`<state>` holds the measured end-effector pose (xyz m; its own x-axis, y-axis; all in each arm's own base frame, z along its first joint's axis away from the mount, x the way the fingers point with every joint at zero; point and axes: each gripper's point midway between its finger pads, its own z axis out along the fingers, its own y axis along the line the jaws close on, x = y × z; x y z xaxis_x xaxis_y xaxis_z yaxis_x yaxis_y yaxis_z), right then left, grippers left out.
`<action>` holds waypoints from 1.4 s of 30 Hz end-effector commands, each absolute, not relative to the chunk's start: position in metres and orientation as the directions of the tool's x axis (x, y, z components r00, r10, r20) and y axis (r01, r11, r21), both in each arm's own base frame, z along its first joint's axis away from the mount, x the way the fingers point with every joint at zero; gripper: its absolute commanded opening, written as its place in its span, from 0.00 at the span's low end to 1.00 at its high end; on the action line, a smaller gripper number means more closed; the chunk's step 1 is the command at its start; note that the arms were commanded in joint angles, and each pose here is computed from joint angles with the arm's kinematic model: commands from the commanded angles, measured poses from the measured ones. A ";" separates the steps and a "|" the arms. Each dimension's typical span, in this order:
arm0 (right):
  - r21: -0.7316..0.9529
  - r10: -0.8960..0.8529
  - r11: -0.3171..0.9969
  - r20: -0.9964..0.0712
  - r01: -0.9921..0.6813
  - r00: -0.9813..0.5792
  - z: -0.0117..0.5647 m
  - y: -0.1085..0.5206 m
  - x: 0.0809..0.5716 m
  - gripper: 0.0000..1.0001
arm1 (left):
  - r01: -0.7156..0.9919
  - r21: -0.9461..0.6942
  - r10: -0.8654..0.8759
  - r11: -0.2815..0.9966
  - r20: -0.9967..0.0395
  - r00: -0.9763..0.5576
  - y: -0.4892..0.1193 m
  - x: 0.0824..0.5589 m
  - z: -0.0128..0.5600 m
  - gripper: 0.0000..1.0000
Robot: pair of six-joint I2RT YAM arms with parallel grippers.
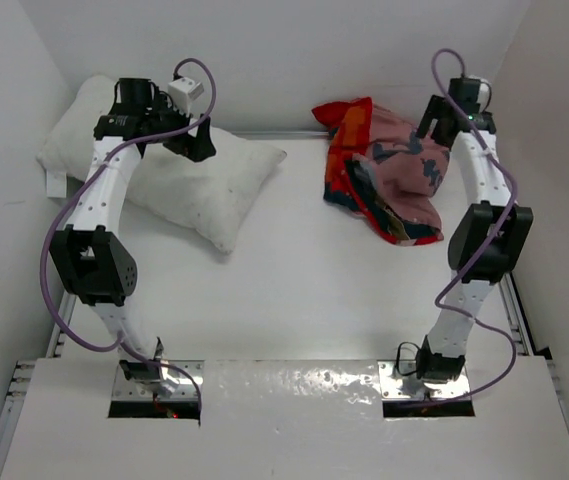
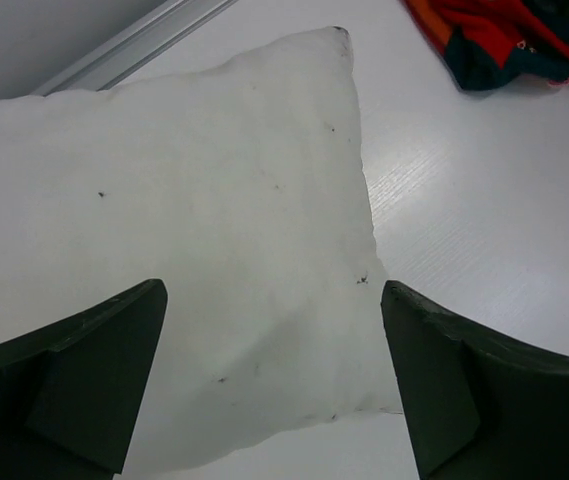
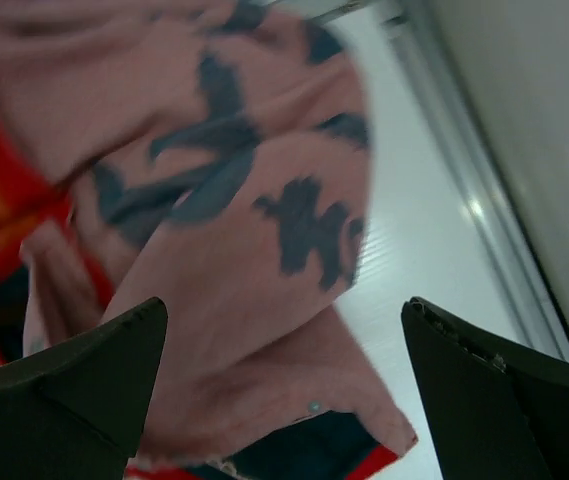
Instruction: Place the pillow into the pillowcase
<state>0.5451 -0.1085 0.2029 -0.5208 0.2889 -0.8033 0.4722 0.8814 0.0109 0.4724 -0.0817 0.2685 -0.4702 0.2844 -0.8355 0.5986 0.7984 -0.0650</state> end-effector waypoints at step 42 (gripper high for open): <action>0.128 -0.065 0.969 -0.695 -0.212 -0.716 0.089 0.061 0.440 0.00 | 0.814 -0.213 0.506 0.540 -0.691 -0.516 -0.132 0.361 0.176 0.00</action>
